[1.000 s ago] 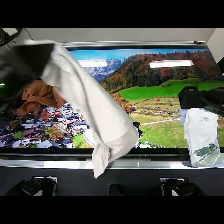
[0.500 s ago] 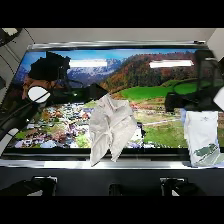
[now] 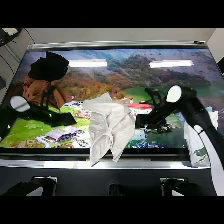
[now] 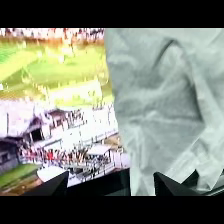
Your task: Fold the shirts.
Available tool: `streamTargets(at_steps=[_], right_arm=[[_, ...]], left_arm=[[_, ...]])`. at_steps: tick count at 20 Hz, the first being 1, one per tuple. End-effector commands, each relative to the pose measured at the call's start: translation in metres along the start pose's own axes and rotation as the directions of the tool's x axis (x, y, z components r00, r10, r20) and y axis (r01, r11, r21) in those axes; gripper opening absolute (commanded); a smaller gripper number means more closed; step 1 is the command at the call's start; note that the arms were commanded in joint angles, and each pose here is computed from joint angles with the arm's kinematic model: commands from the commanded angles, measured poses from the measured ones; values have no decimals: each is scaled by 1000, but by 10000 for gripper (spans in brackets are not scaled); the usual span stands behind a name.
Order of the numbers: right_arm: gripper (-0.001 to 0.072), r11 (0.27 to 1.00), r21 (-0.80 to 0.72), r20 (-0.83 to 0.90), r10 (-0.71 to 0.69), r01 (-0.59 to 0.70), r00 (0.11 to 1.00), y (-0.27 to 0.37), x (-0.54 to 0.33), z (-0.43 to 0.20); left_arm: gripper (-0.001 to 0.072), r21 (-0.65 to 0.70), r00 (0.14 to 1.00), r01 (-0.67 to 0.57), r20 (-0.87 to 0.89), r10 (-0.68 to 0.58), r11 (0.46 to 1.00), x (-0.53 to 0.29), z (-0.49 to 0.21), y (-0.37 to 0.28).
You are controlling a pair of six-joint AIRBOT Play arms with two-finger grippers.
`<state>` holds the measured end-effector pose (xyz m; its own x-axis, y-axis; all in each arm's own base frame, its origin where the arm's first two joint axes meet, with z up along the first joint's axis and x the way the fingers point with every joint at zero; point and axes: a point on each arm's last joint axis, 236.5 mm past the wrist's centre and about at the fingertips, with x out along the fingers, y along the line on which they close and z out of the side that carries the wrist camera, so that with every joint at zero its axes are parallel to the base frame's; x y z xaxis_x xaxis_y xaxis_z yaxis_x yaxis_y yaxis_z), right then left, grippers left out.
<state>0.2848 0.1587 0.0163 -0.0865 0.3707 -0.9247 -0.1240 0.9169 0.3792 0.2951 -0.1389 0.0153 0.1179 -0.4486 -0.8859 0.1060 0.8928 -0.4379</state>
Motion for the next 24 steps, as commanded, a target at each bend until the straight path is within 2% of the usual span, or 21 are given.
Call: streamTargets(at_steps=[1,3,5,7,11,13,14,15,17,18,20,21,22,23,24], right_arm=[[617,982,108,-85,165,-155,983,18,46,-25],[616,969,150,-84,211,-197,974,23,57,-29],[612,970,160,-83,197,-182,977,17,64,-31],[568,970,169,-77,190,-175,979,14,69,-30],[565,969,172,-49,187,-176,981,13,70,-23],[568,970,173,-28,179,-171,984,12,72,-18],[569,973,164,-33,171,-163,985,14,76,-19],[569,978,147,-55,155,-146,986,16,84,-22],[569,986,117,-120,133,-119,984,22,105,-33],[569,988,105,-135,125,-111,983,26,114,-35],[568,989,107,-119,114,-102,986,31,125,-31],[560,988,120,-97,113,-101,989,31,126,-26],[527,985,141,-72,112,-101,991,31,127,-20],[459,981,163,-55,112,-101,992,31,127,-16],[403,978,184,-48,113,-102,992,31,127,-15]], left_arm=[[602,-76,997,69,-40,-73,995,53,-48,-8],[621,-89,992,92,-77,-99,992,86,-66,-21],[624,-57,991,84,-96,-89,995,107,-71,-29],[621,-52,995,81,-50,-83,995,117,-56,-32],[607,-45,990,83,119,-77,996,111,-3,-34],[598,-65,986,99,137,-89,993,113,7,-37],[543,-82,989,101,119,-91,991,120,6,-36],[518,-95,990,99,106,-89,990,125,4,-34],[503,-112,993,93,82,-84,989,133,1,-30],[450,-114,994,90,77,-81,989,135,0,-29],[438,-121,995,84,66,-76,989,139,-2,-26],[392,-124,995,81,60,-74,989,142,-3,-25],[290,-128,996,78,54,-72,989,144,-4,-24],[198,-129,996,77,52,-71,989,144,-5,-23],[46,-127,996,78,52,-72,989,144,-4,-24]])
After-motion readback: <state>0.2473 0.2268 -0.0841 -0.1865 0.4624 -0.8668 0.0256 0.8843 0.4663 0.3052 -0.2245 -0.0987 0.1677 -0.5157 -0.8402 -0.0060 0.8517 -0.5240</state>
